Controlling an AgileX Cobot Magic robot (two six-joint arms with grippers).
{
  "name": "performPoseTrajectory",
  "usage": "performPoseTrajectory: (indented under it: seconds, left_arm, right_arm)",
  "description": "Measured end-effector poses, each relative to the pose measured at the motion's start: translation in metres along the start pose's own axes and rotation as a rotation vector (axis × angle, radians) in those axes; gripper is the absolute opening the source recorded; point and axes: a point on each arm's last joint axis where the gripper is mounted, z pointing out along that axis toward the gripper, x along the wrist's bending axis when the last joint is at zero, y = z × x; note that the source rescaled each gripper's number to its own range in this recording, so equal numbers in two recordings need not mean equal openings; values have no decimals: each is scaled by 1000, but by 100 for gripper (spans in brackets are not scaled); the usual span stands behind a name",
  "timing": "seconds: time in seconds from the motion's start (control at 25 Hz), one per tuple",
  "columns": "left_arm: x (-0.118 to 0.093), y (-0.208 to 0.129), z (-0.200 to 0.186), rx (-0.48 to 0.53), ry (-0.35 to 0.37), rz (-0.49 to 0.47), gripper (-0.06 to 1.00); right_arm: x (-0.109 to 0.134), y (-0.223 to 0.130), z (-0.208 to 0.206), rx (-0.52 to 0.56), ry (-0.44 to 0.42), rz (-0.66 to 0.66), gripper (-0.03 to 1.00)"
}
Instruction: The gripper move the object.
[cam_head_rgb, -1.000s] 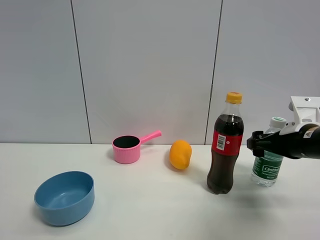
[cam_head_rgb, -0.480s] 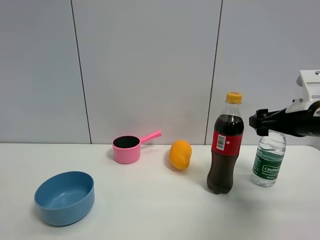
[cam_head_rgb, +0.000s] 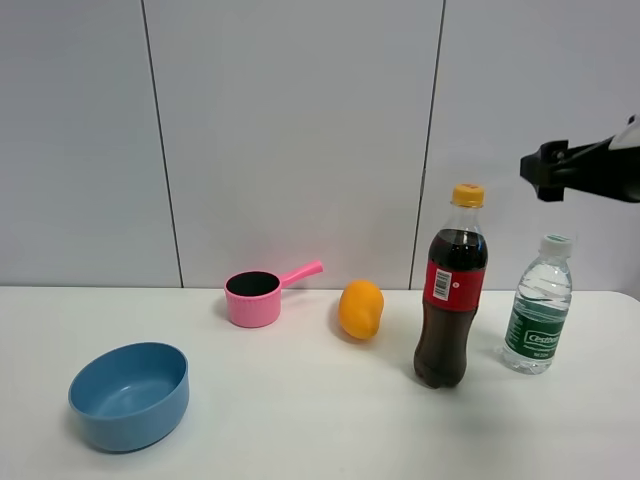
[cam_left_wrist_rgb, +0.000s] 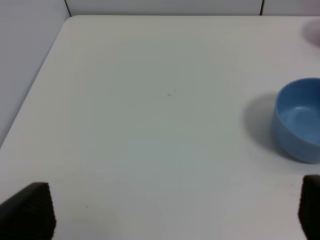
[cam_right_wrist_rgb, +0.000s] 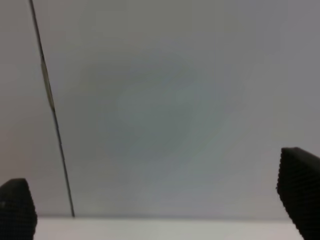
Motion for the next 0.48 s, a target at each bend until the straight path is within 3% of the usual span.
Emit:
performPoseTrajectory:
  seconds: [0.28, 0.48]
  left_arm:
    - [0, 0, 0, 0, 1, 0, 100]
    - [0, 0, 0, 0, 1, 0, 100]
  right_arm:
    - [-12, 62, -46, -200, -40, -55, 99]
    - [-17, 90, -81, -207, -41, -98, 99]
